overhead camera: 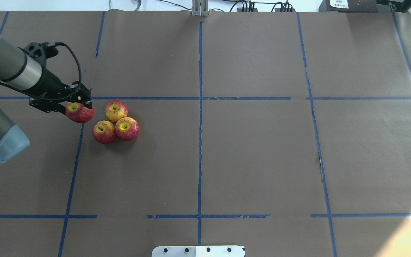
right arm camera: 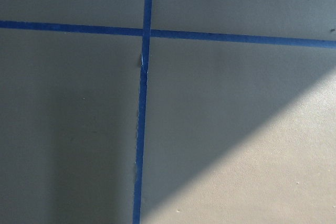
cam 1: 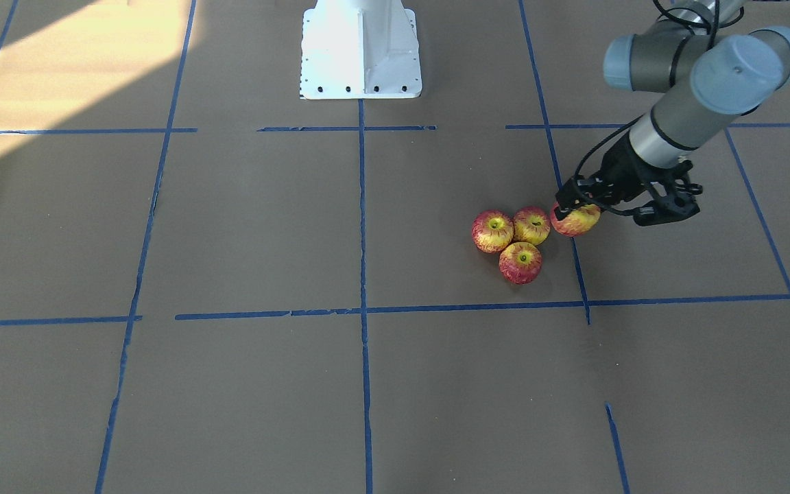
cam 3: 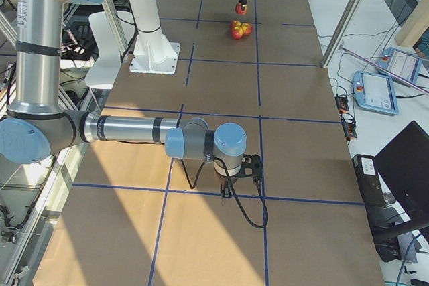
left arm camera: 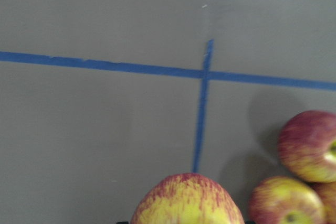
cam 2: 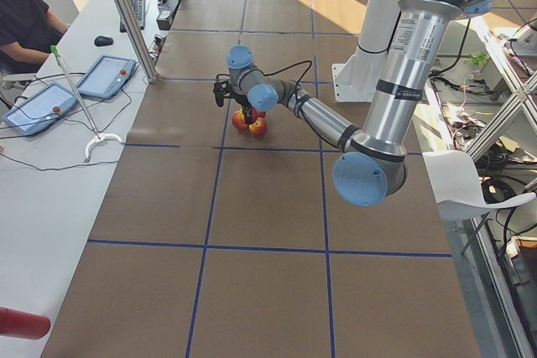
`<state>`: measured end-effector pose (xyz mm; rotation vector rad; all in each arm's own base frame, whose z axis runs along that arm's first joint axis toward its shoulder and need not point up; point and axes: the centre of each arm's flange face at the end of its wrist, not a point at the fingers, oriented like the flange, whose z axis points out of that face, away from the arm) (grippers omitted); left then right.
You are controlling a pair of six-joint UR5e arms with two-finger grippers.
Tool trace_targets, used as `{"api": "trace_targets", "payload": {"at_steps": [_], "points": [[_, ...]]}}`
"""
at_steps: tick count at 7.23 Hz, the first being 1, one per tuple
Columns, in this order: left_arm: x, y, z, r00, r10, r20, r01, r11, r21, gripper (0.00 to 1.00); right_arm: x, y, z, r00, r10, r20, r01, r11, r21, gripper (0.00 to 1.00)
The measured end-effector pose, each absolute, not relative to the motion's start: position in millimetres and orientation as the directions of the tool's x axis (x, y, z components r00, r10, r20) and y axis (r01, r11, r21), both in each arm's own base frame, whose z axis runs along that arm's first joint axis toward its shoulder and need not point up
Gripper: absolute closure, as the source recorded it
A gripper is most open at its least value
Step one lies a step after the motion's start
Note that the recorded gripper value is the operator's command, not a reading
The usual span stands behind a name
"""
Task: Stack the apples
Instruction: 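Carry the apple with the left gripper over the three-apple cluster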
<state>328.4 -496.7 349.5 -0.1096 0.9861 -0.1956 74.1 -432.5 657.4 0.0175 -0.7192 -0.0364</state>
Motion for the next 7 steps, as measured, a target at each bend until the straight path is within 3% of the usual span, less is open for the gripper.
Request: {"api": "trace_targets", "payload": {"at_steps": [4, 7], "points": [[377.4, -481.2, 333.0, 0.557, -0.219, -0.801, 0.071, 0.974, -0.217, 1.0, 74.1, -432.5, 657.3, 0.752, -0.039, 0.658, 0.027, 0.999, 0.029, 0.0], [376.9, -490.0, 327.0, 0.574, -0.206, -0.793, 0.144, 0.978, -0.151, 1.0, 74.1, -432.5, 657.4, 0.752, -0.039, 0.658, 0.027, 0.999, 0.029, 0.0]]}}
